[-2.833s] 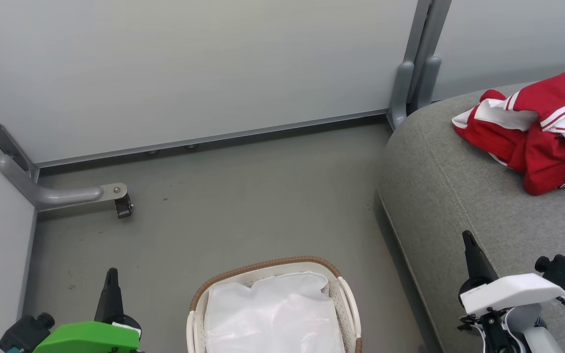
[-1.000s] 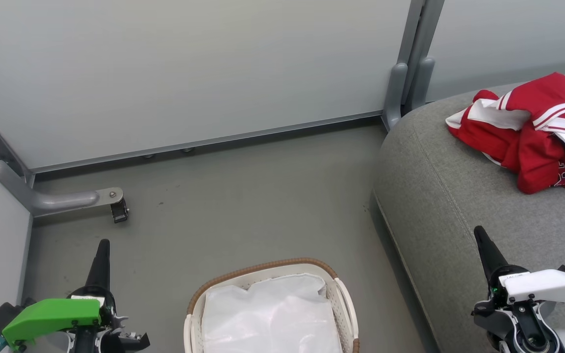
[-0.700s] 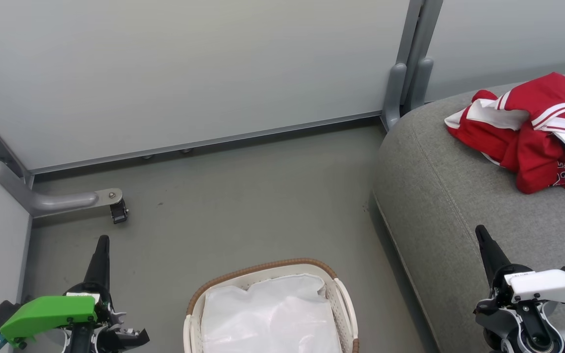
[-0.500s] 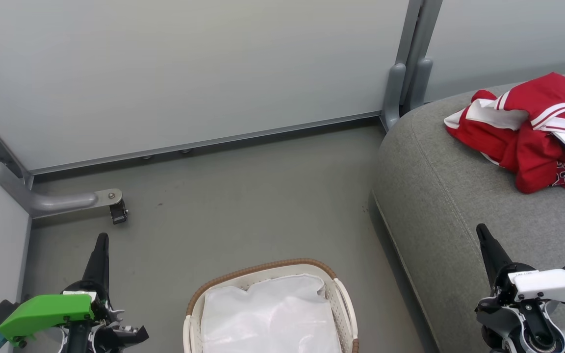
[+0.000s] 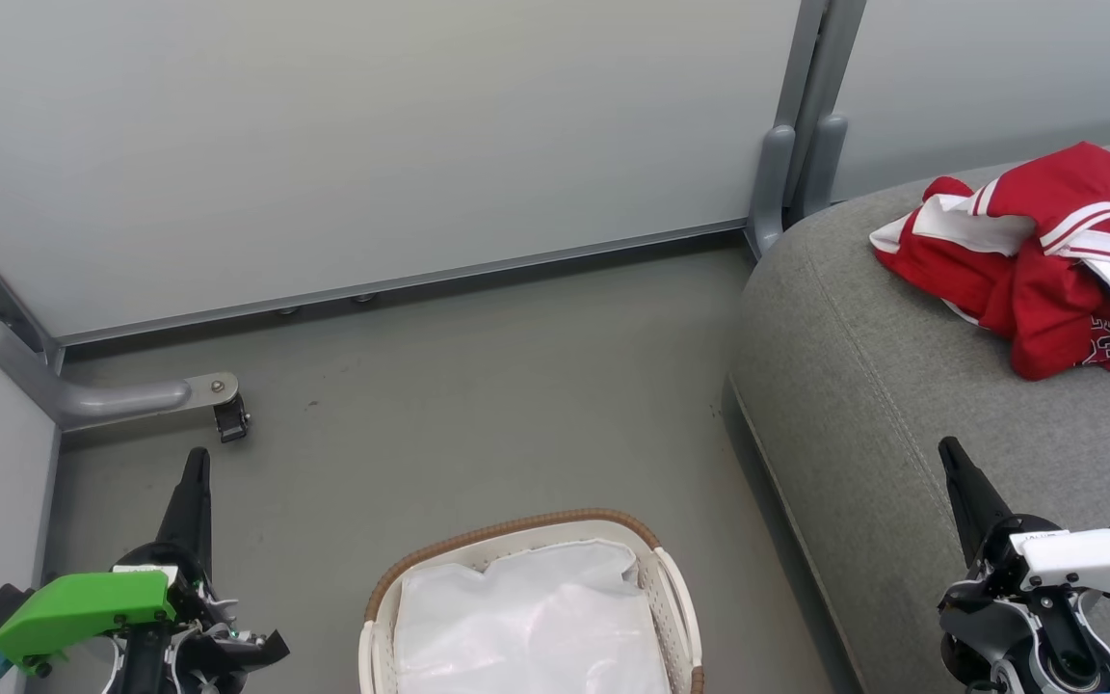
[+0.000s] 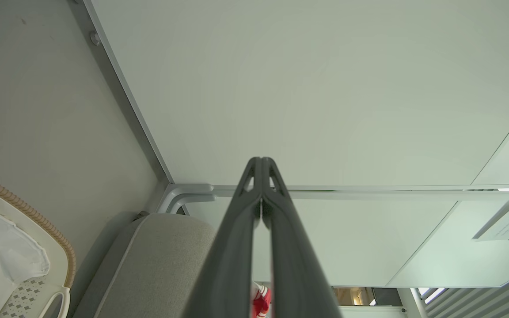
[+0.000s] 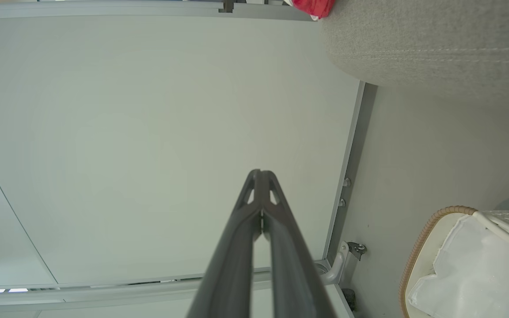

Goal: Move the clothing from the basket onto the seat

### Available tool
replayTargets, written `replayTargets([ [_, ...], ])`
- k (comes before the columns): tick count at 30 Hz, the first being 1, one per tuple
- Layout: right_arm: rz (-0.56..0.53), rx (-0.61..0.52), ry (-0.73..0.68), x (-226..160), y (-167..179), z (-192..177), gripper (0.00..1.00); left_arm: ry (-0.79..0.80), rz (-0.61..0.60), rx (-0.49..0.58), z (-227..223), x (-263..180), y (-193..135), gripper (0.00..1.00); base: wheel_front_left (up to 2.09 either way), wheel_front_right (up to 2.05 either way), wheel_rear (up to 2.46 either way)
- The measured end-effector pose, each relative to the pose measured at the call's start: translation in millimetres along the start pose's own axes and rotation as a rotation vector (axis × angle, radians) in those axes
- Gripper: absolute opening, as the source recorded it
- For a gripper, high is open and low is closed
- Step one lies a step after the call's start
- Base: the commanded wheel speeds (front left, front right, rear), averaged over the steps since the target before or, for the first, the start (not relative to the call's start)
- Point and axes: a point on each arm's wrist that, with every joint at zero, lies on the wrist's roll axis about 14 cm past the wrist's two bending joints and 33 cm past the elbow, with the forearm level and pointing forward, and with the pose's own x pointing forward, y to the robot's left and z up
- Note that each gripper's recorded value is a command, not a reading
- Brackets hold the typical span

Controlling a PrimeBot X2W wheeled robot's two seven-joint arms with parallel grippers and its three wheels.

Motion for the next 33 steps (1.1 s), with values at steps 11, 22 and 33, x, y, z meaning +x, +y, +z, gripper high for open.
replayTargets([
  [11, 0.0, 0.0, 0.0, 0.0, 0.0, 0.1, 0.0, 0.0, 0.0, 0.0, 0.1, 0.0, 0.0, 0.0, 0.0, 0.0, 0.0],
  [22, 0.0, 0.001, 0.0, 0.0, 0.1, 0.2, 0.0, -0.001, 0.0, 0.0, 0.3, 0.0, 0.0, 0.0, 0.0, 0.0, 0.0],
  [33, 0.0, 0.001, -0.001, 0.0, 0.1, 0.4, 0.0, -0.001, 0.0, 0.0, 0.4, 0.0, 0.0, 0.0, 0.0, 0.0, 0.0],
])
